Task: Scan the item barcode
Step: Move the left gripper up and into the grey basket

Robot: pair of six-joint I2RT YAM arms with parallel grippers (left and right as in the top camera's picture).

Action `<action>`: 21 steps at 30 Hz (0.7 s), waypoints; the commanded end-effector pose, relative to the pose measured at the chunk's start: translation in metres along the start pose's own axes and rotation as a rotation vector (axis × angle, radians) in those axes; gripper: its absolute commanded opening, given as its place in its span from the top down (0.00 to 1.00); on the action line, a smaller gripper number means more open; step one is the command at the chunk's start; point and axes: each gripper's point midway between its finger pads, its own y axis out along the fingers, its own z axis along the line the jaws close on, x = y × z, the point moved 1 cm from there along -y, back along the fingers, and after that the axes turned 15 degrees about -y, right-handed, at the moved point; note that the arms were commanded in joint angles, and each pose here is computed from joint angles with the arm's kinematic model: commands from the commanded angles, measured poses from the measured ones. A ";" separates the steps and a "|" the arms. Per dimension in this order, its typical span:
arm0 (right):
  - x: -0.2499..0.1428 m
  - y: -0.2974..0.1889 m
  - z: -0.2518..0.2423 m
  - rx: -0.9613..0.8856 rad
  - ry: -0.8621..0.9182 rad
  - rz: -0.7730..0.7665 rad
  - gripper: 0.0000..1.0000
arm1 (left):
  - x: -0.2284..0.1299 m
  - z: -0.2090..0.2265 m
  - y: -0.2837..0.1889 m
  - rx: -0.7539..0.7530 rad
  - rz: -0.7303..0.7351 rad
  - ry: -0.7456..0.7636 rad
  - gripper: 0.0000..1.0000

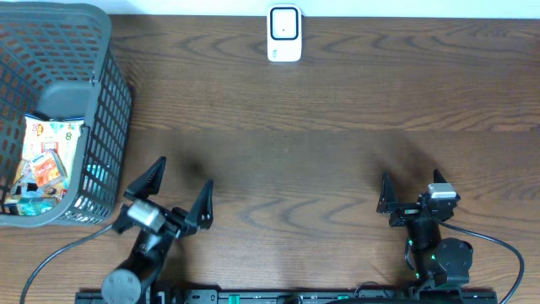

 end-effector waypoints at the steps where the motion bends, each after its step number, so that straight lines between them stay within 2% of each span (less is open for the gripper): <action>1: -0.002 0.000 -0.004 -0.021 0.010 0.005 0.01 | 0.032 -0.027 -0.001 -0.095 -0.086 0.029 0.02; 6: -0.002 0.000 -0.004 -0.021 0.010 0.005 0.01 | 0.106 -0.038 -0.001 0.006 -0.286 0.102 0.02; 7: -0.002 0.000 -0.004 -0.021 0.010 0.005 0.01 | 0.125 -0.036 0.003 0.065 -0.308 0.112 0.02; 9: -0.002 0.000 -0.004 -0.021 0.010 0.005 0.01 | 0.140 -0.032 0.012 0.135 -0.279 0.123 0.03; 12: -0.002 0.000 -0.004 -0.021 0.010 0.005 0.01 | 0.144 -0.010 0.036 0.320 -0.055 0.142 0.02; 14: -0.002 0.000 -0.004 -0.021 0.010 0.005 0.01 | 0.132 0.012 0.049 0.472 0.190 0.123 0.02; 17: -0.002 0.000 -0.004 -0.021 0.010 0.005 0.01 | 0.117 0.019 0.062 0.537 0.456 0.052 0.03; 21: -0.002 0.000 -0.004 -0.021 0.010 0.005 0.01 | 0.112 0.027 0.079 0.583 0.619 -0.008 0.02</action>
